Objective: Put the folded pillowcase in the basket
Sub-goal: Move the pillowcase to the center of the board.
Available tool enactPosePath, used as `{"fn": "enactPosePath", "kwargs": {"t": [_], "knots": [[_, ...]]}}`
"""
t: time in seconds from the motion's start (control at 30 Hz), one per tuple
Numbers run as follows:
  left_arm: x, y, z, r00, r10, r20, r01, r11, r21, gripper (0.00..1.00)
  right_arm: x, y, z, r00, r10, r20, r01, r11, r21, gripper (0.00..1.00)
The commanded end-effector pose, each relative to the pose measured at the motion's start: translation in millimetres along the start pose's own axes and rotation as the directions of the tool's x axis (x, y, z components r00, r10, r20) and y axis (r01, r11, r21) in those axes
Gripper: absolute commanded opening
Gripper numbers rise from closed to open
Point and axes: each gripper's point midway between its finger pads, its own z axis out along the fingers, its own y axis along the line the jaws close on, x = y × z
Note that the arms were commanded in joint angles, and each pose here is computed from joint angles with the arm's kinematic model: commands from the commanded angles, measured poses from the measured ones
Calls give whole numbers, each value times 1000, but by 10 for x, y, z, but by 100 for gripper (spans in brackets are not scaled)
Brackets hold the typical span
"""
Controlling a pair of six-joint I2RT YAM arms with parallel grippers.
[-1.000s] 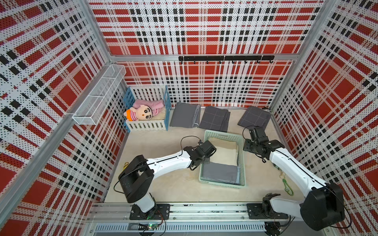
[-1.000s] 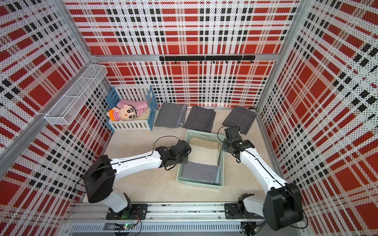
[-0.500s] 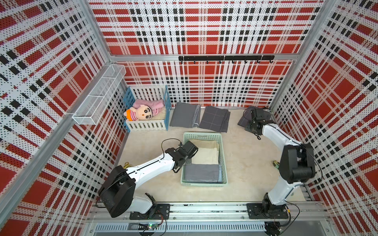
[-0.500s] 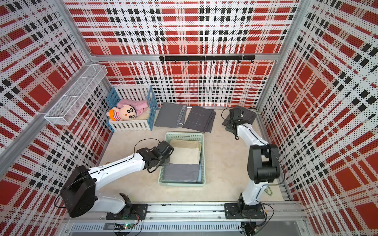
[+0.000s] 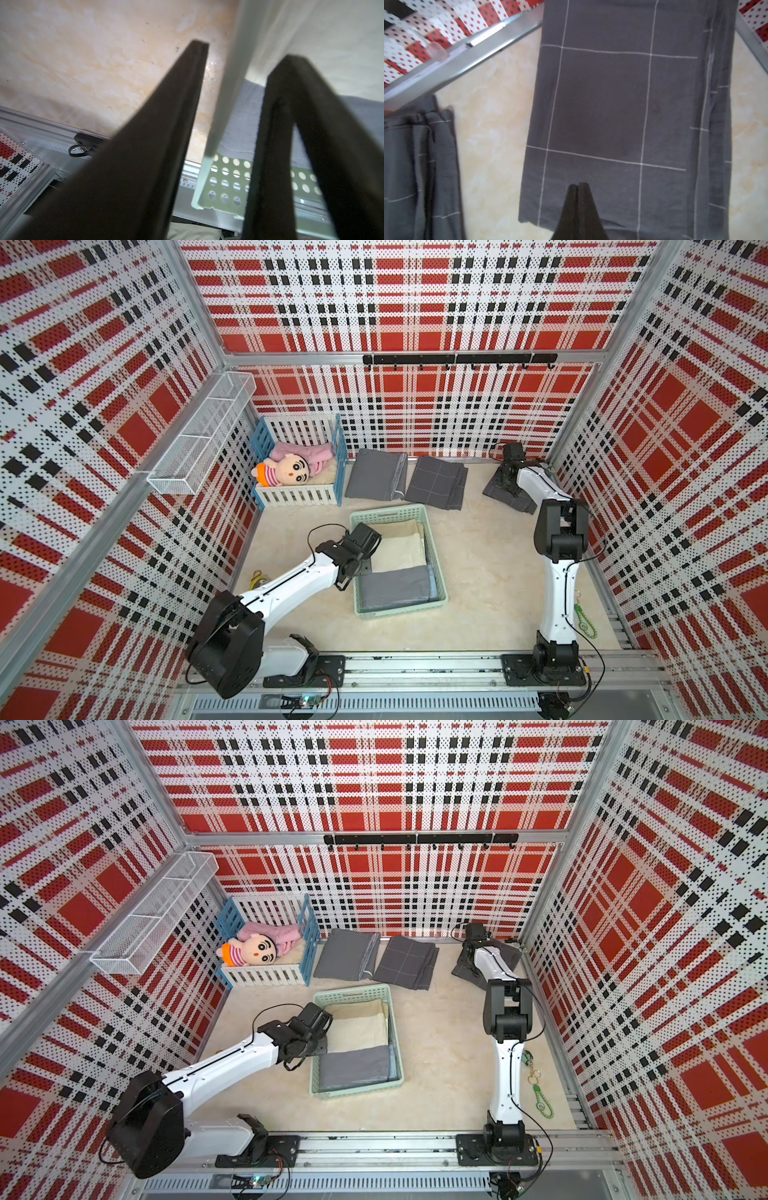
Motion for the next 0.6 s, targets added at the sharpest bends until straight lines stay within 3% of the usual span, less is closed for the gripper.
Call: {"fn": "enactPosePath", "kwargs": {"t": [0.0, 0.27, 0.37, 0.57], "knots": [[-375, -110, -304, 992, -53, 112, 45, 996, 75, 36, 367, -162, 190, 990, -11, -141, 16, 999, 38, 0], [-925, -555, -855, 967, -101, 233, 46, 971, 233, 37, 1141, -191, 157, 947, -27, -320, 3, 997, -77, 0], [-1004, -788, -897, 964, -91, 248, 23, 964, 265, 36, 1534, -159, -99, 933, 10, -361, -70, 986, -153, 0], [-1038, -1324, -992, 959, -88, 271, -15, 935, 355, 32, 2555, 166, -929, 903, -93, -420, -51, 946, -320, 0]]}}
